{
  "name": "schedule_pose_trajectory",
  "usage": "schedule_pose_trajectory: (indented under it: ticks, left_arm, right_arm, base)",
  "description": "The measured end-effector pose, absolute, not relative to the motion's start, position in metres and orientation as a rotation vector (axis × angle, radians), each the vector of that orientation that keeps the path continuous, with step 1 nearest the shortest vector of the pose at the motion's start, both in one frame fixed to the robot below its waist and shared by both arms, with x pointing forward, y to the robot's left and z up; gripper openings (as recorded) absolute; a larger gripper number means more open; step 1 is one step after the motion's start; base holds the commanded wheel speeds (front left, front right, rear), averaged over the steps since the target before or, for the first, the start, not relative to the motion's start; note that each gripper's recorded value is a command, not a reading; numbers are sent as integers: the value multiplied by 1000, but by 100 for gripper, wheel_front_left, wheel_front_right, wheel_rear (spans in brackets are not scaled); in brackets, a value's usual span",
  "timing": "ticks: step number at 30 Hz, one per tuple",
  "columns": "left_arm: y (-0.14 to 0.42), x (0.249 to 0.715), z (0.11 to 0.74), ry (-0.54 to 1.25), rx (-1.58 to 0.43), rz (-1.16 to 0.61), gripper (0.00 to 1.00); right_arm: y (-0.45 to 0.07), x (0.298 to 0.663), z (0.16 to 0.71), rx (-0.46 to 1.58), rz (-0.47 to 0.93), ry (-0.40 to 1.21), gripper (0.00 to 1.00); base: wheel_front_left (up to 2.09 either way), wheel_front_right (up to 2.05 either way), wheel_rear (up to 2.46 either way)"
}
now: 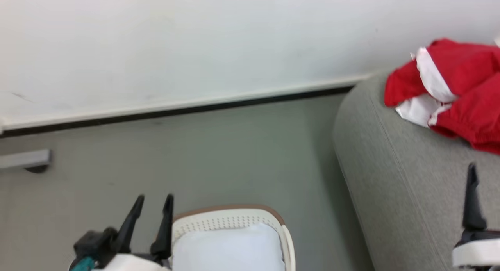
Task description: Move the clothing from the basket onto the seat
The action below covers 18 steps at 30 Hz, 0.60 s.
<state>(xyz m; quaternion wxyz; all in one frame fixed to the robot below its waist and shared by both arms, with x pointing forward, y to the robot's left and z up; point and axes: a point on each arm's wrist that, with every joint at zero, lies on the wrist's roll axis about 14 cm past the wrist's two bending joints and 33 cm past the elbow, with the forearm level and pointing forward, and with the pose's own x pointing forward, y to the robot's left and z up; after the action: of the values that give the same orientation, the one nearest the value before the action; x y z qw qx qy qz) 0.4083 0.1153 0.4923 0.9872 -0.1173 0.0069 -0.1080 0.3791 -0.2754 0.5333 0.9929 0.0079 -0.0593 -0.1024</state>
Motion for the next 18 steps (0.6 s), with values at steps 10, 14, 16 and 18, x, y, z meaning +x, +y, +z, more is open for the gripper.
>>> schedule_pose_trajectory:
  ticks: [10, 14, 16, 18]
  left_arm:
    - [193, 346, 495, -28, -167, 6, 100]
    - [210, 329, 501, -59, -163, 49, 100]
    - [214, 323, 503, -71, -159, 55, 100]
    - [215, 320, 503, -77, -160, 49, 100]
  right_arm:
    - [-204, 361, 520, 13, 3, -123, 100]
    - [-188, 353, 508, 36, 47, -89, 100]
    - [-181, 352, 511, 57, 69, -99, 100]
    - [-177, 351, 513, 63, 81, -104, 100]
  base:
    - [0, 0, 0]
    - [0, 0, 0]
    - [0, 0, 0]
    - [0, 0, 0]
